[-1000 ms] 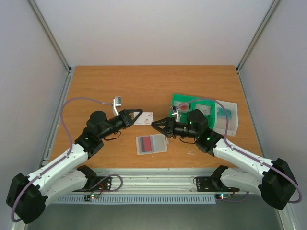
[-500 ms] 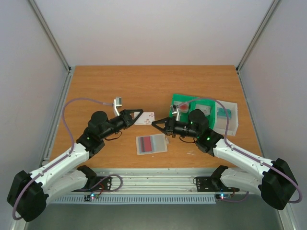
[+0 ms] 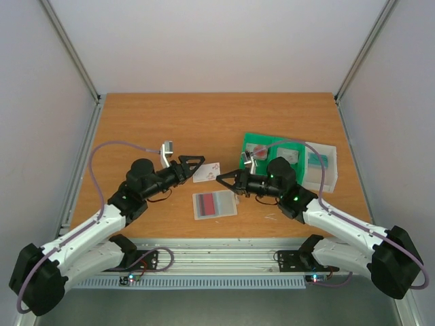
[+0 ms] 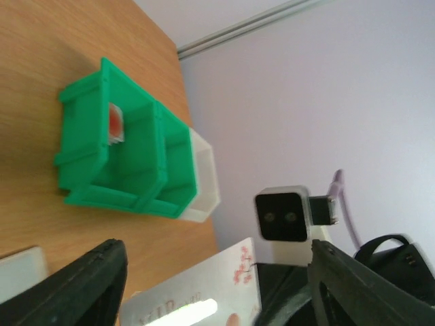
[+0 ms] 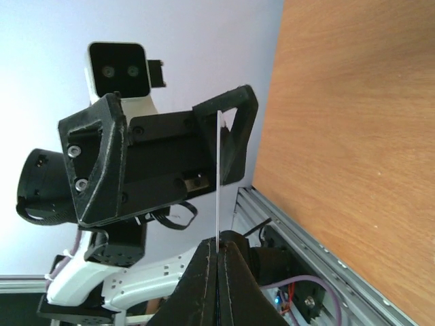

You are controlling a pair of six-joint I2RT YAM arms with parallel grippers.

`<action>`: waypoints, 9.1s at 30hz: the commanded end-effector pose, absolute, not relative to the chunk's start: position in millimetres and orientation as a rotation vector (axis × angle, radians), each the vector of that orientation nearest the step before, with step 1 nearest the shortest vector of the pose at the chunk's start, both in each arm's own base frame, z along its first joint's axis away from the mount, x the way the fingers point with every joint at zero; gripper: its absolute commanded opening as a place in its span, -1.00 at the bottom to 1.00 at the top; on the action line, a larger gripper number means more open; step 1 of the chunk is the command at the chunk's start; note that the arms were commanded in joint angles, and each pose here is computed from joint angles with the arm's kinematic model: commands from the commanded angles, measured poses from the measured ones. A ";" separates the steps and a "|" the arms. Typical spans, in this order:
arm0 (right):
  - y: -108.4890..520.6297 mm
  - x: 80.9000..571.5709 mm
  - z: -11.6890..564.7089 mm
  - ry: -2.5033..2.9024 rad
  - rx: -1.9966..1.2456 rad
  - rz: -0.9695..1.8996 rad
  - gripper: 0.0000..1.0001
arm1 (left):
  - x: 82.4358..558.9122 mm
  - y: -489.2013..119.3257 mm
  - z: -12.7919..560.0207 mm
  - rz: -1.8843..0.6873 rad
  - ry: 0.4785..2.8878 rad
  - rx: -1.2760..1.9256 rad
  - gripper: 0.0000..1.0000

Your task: Take the credit cards out of the card holder

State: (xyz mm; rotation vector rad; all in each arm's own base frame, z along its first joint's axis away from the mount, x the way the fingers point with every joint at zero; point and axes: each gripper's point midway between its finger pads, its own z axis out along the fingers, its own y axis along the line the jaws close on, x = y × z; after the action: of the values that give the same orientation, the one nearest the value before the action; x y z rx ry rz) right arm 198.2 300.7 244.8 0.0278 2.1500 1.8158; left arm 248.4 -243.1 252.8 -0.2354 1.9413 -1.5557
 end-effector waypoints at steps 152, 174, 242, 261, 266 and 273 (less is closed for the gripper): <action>59.8 337.9 166.1 2.549 0.670 0.848 0.01 | 220.1 -212.2 163.2 -1.010 2.428 0.002 0.93; 219.9 254.1 156.4 2.677 0.108 0.930 -0.29 | 222.7 -235.1 74.6 -1.108 2.619 -0.143 0.07; 307.6 201.2 42.2 2.910 -0.171 0.853 -0.87 | 223.8 -240.8 54.5 -1.096 2.694 -0.099 -0.50; 291.2 196.8 5.6 2.968 -0.161 0.725 -0.97 | 221.9 -255.0 48.6 -1.273 2.655 -0.168 -0.20; 290.3 195.1 2.7 2.971 -0.146 0.730 -0.98 | 223.0 -258.2 47.4 -1.306 2.646 -0.185 -0.20; 290.4 195.0 3.6 2.968 -0.146 0.735 -0.98 | 223.5 -257.4 49.0 -1.308 2.638 -0.200 -0.26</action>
State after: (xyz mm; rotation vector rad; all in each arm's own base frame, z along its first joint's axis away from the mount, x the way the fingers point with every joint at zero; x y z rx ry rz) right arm 201.6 304.4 18.8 -0.1673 2.9304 0.8352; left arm 219.3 -254.7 42.4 -0.2100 2.6874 -1.2710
